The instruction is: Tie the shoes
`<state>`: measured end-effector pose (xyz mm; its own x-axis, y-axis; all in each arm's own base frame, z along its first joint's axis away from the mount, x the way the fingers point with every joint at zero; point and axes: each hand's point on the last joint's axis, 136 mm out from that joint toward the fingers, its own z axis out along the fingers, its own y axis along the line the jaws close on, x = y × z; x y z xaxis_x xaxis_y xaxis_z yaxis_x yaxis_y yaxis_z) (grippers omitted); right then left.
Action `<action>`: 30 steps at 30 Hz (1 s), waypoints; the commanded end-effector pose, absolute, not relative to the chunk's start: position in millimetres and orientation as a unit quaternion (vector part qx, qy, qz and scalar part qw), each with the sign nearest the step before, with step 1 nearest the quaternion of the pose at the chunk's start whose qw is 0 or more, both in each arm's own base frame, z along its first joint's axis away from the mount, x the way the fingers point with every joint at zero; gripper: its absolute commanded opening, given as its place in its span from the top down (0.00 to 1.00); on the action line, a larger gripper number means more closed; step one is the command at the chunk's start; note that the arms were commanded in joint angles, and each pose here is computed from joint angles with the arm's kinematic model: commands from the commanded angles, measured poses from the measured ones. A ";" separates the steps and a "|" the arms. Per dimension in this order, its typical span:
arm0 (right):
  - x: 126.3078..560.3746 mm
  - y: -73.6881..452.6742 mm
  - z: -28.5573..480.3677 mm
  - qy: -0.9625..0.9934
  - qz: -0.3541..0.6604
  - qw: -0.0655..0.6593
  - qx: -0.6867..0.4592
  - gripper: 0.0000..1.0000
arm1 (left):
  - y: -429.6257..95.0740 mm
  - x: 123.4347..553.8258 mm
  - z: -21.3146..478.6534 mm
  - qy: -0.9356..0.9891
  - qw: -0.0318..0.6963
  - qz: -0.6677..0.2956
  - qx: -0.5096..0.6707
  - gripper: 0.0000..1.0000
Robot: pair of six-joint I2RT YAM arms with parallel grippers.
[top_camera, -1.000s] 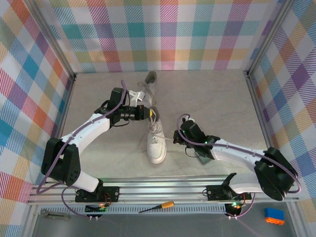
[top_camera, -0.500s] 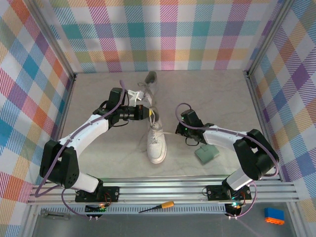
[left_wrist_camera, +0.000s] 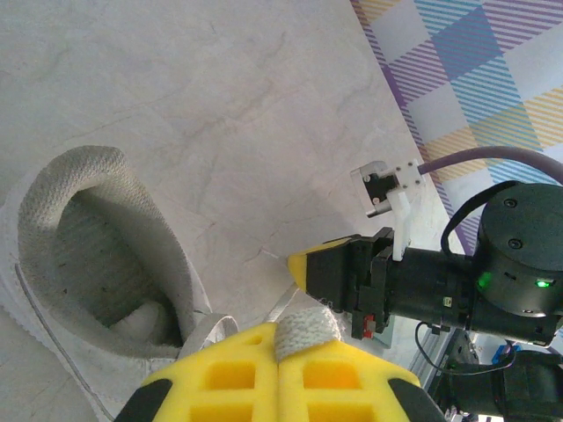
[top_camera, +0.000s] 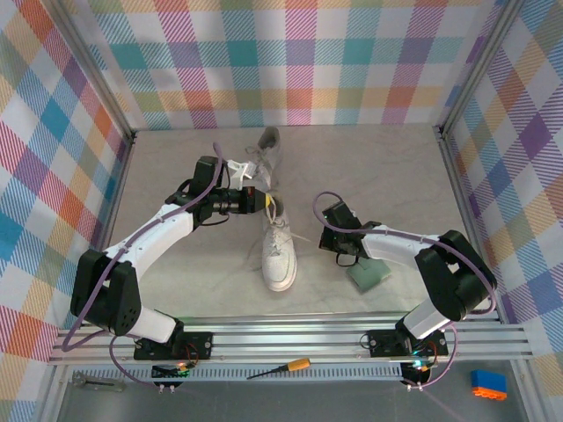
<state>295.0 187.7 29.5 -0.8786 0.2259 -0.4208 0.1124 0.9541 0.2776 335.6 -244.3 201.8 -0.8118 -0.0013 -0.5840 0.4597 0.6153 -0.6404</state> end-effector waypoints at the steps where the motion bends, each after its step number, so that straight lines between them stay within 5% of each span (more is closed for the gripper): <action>1: 303.8 187.5 40.1 0.960 0.116 0.246 0.071 1.00 | -246.3 329.8 209.1 0.848 0.283 -0.423 0.147 1.00; 8: 337.9 287.4 103.6 0.897 0.313 0.297 -0.096 1.00 | -249.9 321.7 208.1 0.844 0.290 -0.424 0.155 1.00; 11: 356.9 279.6 112.5 0.905 0.278 0.317 -0.061 0.98 | -246.6 320.6 209.3 0.844 0.305 -0.414 0.154 1.00; 15: 364.5 233.2 118.3 0.911 0.194 0.362 0.028 0.51 | -241.2 322.3 208.9 0.846 0.326 -0.392 0.157 1.00; 18: 355.4 234.4 139.0 0.889 0.221 0.402 -0.011 0.42 | -242.6 321.5 208.9 0.842 0.337 -0.386 0.170 1.00; 24: 311.8 282.7 148.4 0.875 0.358 0.308 -0.104 0.51 | -240.8 325.7 202.3 0.848 0.341 -0.368 0.168 1.00; 30: 309.0 298.5 136.1 0.875 0.426 0.230 0.004 0.54 | -241.6 326.1 199.9 0.850 0.340 -0.366 0.169 1.00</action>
